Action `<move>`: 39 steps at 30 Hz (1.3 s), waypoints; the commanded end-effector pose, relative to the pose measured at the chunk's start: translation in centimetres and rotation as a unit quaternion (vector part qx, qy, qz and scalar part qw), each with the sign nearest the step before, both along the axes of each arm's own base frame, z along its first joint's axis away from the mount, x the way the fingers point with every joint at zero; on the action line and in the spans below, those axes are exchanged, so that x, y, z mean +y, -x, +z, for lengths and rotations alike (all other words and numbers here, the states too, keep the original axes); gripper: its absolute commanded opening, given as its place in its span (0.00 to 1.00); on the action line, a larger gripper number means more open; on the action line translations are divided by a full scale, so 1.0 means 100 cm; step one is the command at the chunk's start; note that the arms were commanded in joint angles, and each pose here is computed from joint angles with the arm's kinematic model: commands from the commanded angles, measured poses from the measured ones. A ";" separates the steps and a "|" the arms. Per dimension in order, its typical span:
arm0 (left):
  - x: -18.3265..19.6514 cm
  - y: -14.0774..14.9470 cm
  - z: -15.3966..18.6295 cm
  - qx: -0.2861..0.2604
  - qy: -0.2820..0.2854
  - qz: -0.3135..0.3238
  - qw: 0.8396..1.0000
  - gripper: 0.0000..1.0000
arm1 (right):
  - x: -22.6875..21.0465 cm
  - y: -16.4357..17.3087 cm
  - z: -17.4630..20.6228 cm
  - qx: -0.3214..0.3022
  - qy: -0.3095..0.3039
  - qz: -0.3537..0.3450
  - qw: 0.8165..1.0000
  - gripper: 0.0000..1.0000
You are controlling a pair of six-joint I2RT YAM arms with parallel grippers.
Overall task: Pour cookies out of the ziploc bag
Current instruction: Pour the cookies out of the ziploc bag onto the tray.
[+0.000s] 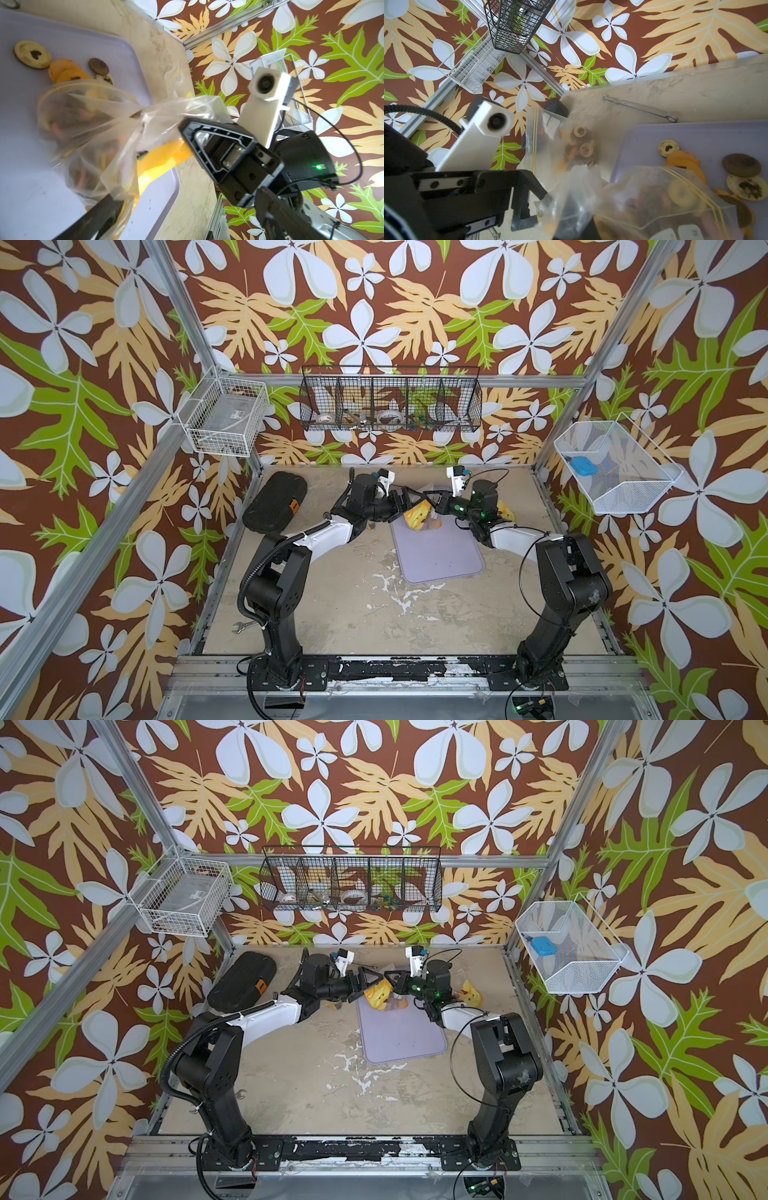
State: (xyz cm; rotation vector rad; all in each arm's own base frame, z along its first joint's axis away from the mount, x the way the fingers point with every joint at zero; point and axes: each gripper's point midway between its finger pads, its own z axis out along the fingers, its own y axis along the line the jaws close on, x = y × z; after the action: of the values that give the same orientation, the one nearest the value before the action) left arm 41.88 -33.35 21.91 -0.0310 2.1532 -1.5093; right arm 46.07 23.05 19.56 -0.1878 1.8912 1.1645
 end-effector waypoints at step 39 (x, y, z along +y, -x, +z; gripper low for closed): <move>0.022 -0.008 -0.052 -0.012 -0.166 0.004 0.986 0.06 | 0.001 0.002 0.005 -0.012 0.003 0.010 1.000 0.02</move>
State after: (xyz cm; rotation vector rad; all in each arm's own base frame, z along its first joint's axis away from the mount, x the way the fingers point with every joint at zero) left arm 42.71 -30.94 16.53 0.0661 2.3573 -1.1204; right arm 46.00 23.02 19.72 -0.2020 1.8872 1.1633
